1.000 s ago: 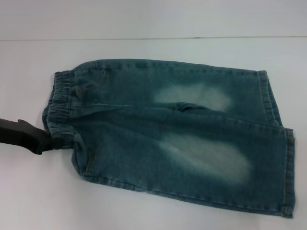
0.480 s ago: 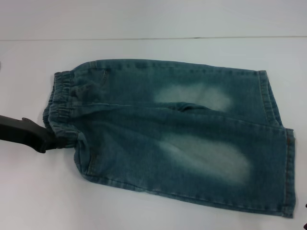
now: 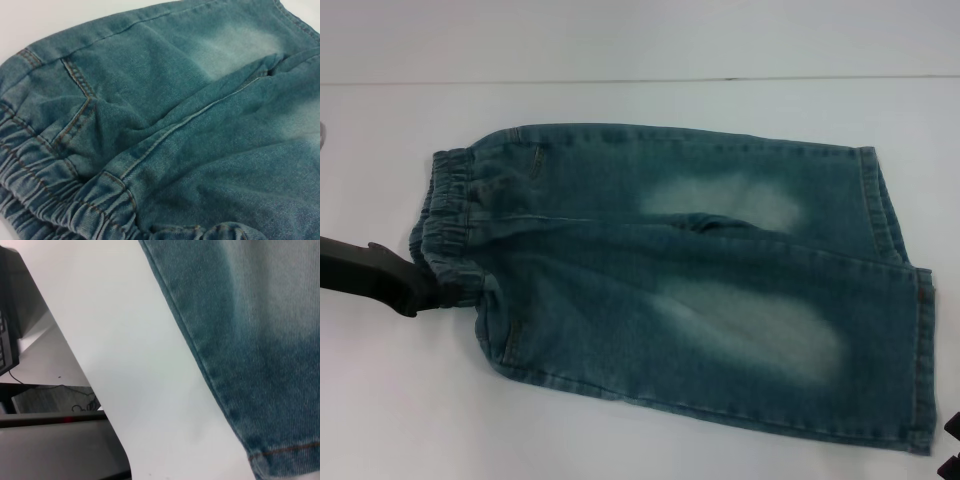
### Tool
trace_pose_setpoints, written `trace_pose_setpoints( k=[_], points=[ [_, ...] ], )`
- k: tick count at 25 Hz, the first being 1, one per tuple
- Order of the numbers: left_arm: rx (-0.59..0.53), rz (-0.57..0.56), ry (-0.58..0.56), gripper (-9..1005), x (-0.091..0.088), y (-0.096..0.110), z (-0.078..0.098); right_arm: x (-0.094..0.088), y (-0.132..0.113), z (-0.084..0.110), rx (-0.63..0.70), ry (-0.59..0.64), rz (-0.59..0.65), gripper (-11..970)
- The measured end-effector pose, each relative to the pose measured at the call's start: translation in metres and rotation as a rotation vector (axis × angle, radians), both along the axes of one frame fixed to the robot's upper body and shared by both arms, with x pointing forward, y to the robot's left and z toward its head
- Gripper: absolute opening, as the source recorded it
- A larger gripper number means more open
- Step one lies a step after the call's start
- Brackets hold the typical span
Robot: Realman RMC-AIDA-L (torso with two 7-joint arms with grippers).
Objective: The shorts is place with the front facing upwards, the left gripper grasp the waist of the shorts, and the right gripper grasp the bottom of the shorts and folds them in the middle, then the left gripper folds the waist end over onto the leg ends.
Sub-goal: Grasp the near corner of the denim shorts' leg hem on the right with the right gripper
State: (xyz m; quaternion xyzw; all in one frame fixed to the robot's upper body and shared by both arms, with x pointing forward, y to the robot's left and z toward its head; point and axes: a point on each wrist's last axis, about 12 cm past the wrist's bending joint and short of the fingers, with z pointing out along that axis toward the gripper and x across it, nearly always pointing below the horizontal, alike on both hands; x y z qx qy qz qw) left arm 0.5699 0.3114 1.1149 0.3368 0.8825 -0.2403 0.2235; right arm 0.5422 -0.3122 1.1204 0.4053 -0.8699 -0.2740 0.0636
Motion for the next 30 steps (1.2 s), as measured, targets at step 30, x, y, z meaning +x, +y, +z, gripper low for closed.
trace_pose_setpoints(
  k=[30],
  points=[
    [-0.003,0.009,0.007,42,0.0,0.0,0.0,0.008,0.016,-0.009,-0.005,-0.034,0.016,841]
  ],
)
